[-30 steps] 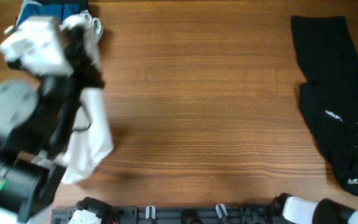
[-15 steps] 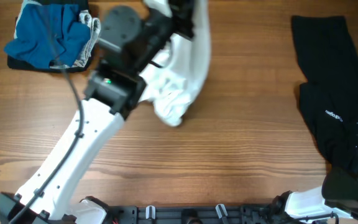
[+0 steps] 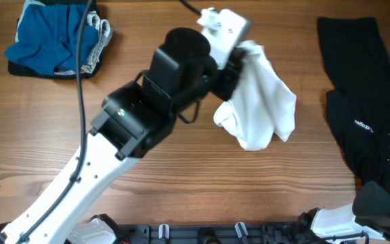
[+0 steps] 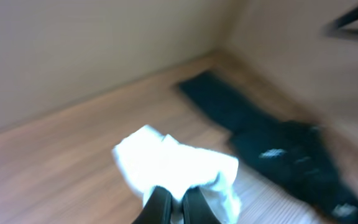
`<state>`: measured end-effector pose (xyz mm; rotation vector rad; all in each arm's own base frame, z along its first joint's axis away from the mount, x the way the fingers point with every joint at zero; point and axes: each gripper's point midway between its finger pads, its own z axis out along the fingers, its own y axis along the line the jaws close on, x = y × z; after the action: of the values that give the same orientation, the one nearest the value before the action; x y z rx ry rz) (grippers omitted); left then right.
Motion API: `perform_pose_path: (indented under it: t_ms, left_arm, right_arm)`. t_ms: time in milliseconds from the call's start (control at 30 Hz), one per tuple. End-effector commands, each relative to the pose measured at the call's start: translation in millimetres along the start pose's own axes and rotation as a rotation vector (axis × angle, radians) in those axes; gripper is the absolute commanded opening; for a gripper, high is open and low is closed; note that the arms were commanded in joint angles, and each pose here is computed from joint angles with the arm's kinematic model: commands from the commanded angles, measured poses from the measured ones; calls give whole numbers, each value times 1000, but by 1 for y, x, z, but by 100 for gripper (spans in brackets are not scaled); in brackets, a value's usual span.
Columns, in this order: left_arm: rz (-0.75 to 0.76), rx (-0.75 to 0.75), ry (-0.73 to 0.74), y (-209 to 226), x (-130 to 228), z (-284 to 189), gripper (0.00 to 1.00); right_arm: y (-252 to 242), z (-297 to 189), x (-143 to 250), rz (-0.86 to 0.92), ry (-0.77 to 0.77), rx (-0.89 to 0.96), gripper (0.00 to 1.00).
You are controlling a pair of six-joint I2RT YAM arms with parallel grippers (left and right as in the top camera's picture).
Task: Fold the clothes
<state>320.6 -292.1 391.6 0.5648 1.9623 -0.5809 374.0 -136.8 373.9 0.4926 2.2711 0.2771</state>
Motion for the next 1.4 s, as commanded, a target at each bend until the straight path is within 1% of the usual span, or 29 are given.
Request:
perform_pose_path:
  t_ms: [0, 33, 133, 233, 267, 333, 400, 467, 633, 833, 900, 1067, 1100, 1233, 1367]
  left_arm:
    - [-25, -264, 60, 76, 11, -7, 4]
    - [-44, -293, 88, 89, 17, -5, 4]
    - [-124, -377, 140, 127, 32, 0, 4]
    - [-169, -453, 183, 166, 45, 7, 4]
    - [-182, -475, 196, 179, 50, 11, 4]
    - [-200, -504, 220, 196, 59, 18, 4]
    - [-219, -530, 250, 212, 70, 26, 4]
    - [-233, -550, 270, 225, 78, 32, 4]
    - [-277, -611, 295, 263, 94, 38, 4]
    - [-414, -719, 235, 315, 96, 17, 4]
    - [-429, -735, 215, 326, 94, 11, 4]
    - [-430, -739, 198, 329, 91, 11, 4]
    - [-428, -736, 200, 328, 91, 12, 4]
    - [-426, -732, 204, 327, 92, 15, 4]
    - [-427, -729, 210, 326, 94, 15, 4]
  right_arm:
    - [11, 16, 16, -37, 85, -75, 5]
    - [13, 19, 22, -42, 109, -79, 6]
    - [24, 27, 35, -71, 170, -105, 17]
    - [45, 35, 53, -125, 245, -142, 34]
    - [53, 38, 59, -146, 270, -156, 44]
    - [67, 44, 74, -179, 325, -166, 52]
    - [77, 53, 92, -212, 392, -155, 55]
    - [84, 61, 108, -225, 445, -150, 56]
    - [86, 95, 166, -200, 617, -121, 56]
    - [69, 135, 240, -111, 778, -82, 56]
    - [66, 144, 262, -97, 811, -78, 55]
    - [63, 171, 311, -73, 836, -65, 54]
    - [65, 178, 326, -75, 838, -67, 52]
    - [75, 192, 356, -132, 824, -101, 51]
    - [90, 203, 376, -182, 791, -139, 51]
